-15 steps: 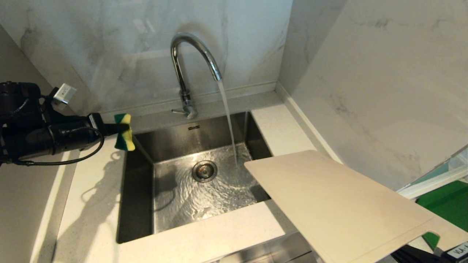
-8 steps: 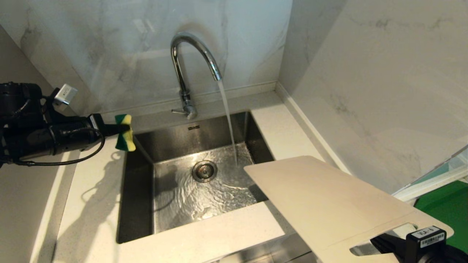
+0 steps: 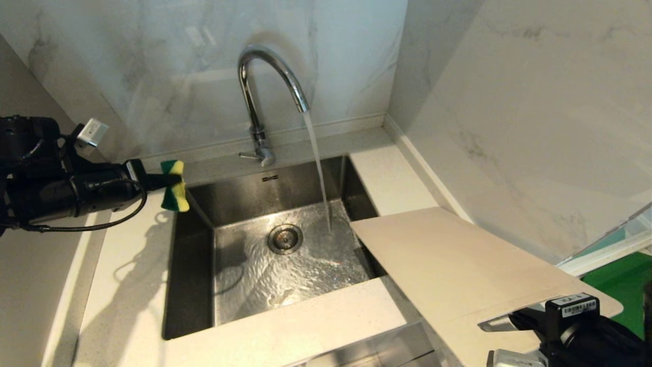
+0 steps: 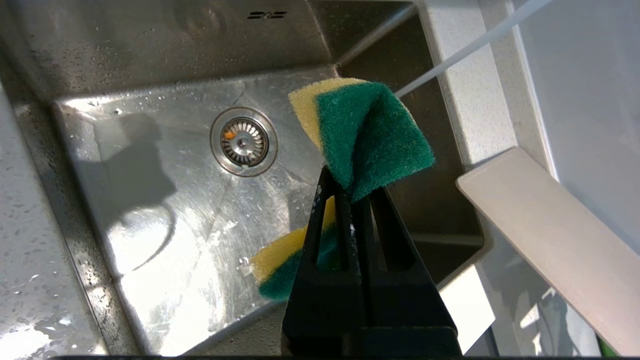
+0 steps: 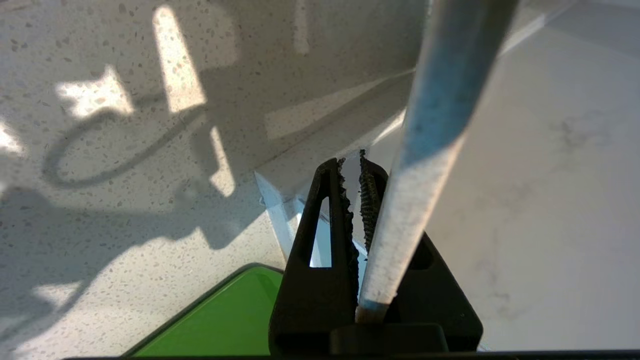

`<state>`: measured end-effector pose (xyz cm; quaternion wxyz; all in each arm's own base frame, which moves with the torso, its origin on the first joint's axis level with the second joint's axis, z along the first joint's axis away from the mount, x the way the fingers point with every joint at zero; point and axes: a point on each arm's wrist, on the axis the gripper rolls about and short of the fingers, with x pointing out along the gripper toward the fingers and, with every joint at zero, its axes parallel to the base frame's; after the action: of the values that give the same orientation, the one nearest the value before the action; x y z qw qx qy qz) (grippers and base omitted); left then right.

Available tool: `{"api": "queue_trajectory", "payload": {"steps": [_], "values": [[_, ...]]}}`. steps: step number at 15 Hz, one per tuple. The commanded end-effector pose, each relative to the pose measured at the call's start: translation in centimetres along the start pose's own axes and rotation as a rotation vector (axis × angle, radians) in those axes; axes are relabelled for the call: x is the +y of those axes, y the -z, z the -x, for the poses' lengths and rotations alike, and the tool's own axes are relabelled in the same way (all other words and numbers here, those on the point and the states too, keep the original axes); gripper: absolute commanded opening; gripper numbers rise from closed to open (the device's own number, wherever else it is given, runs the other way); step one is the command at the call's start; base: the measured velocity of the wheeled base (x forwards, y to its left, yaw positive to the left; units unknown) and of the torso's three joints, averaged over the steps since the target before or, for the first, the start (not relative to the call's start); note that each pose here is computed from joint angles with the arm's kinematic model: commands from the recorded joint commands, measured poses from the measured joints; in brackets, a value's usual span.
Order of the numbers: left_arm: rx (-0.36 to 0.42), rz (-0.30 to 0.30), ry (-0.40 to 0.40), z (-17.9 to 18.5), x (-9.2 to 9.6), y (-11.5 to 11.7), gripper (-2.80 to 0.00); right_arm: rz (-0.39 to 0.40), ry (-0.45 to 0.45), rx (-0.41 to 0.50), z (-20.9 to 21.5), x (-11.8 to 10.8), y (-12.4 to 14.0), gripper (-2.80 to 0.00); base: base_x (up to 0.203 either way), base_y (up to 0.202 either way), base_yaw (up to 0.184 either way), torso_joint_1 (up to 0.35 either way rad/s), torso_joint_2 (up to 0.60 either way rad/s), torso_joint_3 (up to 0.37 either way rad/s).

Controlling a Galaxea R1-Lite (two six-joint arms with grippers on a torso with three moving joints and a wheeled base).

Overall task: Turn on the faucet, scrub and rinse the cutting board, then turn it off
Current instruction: Put down the cutting board

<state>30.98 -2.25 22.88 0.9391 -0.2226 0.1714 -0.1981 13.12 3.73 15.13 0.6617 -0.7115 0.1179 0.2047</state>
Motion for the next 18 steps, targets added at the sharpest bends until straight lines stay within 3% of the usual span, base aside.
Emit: {"api": "queue_trajectory", "payload": {"steps": [1,9,18], "values": [[0.006,0.005,0.000,-0.2,0.2,0.1,-2.80,0.013,-0.056,-0.004,-1.1,0.3,-0.2,-2.80,0.000,0.000,0.000,0.000,0.00,0.000],[0.043,0.024,-0.018,-1.6,1.3,0.9,-2.80,-0.004,-0.212,-0.114,-3.9,1.4,-0.4,-2.80,0.000,0.000,0.000,0.000,0.00,0.000],[0.095,0.049,-0.027,-3.1,2.2,2.1,-2.80,-0.053,-0.468,-0.207,-8.2,4.2,-0.3,-2.80,0.000,0.000,0.000,0.000,0.00,0.000]]}}
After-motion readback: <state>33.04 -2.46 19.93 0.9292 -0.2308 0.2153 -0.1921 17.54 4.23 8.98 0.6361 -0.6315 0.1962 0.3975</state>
